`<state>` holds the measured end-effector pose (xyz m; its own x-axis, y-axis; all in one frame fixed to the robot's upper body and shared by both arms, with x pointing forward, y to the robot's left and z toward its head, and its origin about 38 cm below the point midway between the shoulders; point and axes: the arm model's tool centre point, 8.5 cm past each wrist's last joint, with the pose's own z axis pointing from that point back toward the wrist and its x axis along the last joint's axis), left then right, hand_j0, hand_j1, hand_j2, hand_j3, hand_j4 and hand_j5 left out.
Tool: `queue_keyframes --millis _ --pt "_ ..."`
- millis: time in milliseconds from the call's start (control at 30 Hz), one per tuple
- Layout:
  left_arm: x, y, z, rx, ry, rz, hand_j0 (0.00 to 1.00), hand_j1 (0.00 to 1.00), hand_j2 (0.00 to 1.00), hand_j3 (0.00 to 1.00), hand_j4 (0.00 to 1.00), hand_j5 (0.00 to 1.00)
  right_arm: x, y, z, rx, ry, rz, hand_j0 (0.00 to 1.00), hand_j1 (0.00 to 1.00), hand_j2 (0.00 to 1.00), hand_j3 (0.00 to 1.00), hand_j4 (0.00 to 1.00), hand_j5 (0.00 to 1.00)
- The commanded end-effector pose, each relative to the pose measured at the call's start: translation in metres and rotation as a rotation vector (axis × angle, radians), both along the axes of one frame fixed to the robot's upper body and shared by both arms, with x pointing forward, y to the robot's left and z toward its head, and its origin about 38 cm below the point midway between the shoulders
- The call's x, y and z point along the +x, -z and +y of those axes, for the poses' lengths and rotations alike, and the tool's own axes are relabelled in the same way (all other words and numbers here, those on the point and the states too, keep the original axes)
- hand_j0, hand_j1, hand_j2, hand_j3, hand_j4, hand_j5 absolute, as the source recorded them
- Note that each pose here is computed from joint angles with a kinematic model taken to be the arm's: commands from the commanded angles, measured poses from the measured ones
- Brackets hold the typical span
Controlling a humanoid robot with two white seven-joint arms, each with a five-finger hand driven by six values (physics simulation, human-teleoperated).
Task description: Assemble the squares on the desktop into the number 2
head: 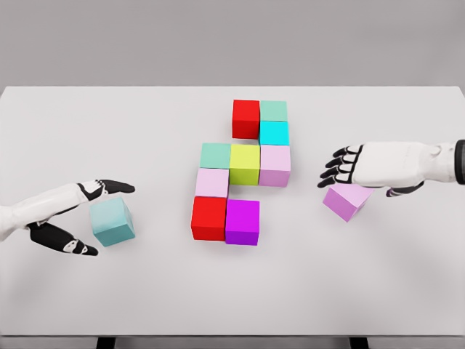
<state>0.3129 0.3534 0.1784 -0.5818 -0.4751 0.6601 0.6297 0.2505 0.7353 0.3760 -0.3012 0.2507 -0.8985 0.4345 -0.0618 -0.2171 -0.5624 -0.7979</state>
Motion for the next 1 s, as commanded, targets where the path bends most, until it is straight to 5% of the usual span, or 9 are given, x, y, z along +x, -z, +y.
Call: queue_keyframes --millis 0,600,967 --pt "0.001 0.002 0.001 -0.007 -0.009 0.006 1.00 1.00 1.00 1.00 1.00 1.00 0.000 0.000 0.000 0.005 0.002 0.003 1.00 1.00 1.00 1.00 1.00 1.00" --pt "0.007 0.019 -0.004 -0.054 -0.040 0.022 1.00 1.00 1.00 1.00 1.00 1.00 -0.002 0.015 0.009 0.071 -0.005 0.080 1.00 1.00 1.00 1.00 1.00 1.00" --pt "0.009 0.031 0.008 -0.047 -0.081 0.054 1.00 1.00 1.00 1.00 1.00 1.00 0.017 0.031 -0.009 0.077 0.088 0.113 1.00 1.00 1.00 1.00 1.00 1.00"
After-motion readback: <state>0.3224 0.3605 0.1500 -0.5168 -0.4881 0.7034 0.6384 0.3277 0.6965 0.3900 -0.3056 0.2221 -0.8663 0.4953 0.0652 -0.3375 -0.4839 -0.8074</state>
